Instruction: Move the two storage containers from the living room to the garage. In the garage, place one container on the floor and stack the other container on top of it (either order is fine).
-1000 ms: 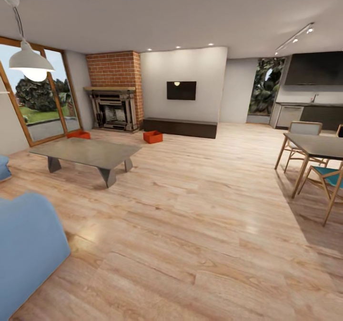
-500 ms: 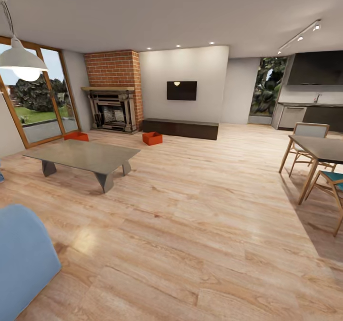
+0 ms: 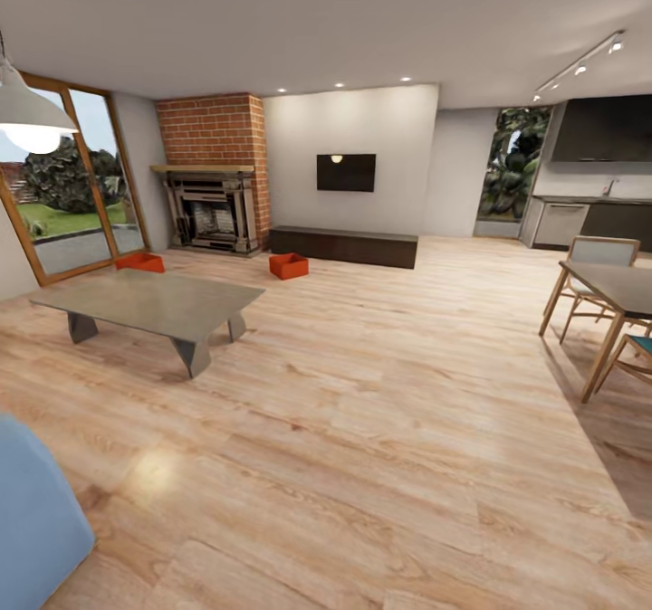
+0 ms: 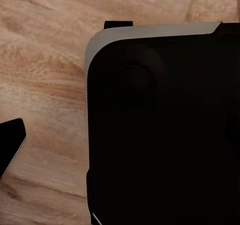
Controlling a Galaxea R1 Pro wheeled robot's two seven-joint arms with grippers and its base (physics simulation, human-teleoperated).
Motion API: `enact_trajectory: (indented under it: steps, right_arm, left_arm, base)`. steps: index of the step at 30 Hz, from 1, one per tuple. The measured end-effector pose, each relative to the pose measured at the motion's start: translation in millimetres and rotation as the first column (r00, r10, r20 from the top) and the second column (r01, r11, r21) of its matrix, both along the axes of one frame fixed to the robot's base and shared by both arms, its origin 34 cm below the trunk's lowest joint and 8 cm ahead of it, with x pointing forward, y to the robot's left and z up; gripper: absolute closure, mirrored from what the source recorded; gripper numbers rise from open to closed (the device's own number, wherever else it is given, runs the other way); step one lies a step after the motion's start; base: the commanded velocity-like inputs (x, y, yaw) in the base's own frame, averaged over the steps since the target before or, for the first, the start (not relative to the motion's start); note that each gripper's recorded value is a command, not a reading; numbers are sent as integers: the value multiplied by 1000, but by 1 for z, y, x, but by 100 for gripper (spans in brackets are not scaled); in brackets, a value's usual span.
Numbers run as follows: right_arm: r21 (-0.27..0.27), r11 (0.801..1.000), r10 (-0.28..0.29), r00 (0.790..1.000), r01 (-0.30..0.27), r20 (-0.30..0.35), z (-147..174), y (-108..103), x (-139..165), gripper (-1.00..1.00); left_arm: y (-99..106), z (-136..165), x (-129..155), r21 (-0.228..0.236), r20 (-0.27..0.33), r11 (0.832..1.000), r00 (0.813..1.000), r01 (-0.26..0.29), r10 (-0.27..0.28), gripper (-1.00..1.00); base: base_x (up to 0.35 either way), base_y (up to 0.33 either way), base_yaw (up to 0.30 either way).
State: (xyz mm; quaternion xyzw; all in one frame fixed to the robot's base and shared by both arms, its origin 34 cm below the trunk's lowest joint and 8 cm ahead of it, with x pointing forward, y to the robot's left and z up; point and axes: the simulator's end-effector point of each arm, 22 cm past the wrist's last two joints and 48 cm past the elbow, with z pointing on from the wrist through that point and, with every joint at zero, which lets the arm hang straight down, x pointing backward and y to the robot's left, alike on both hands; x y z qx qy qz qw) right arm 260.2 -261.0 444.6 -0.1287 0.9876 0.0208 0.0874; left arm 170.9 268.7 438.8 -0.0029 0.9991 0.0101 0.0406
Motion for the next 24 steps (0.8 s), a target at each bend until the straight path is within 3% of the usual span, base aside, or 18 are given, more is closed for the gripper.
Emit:
enact_trajectory:
  steps: [24]
  right_arm:
    - [-4,1000,12,1000,-12,0,0,-2,0,-100]
  left_arm:
    - [0,0,0,3,0,1000,1000,4,-4,-100]
  base:
    - [323,0,0]
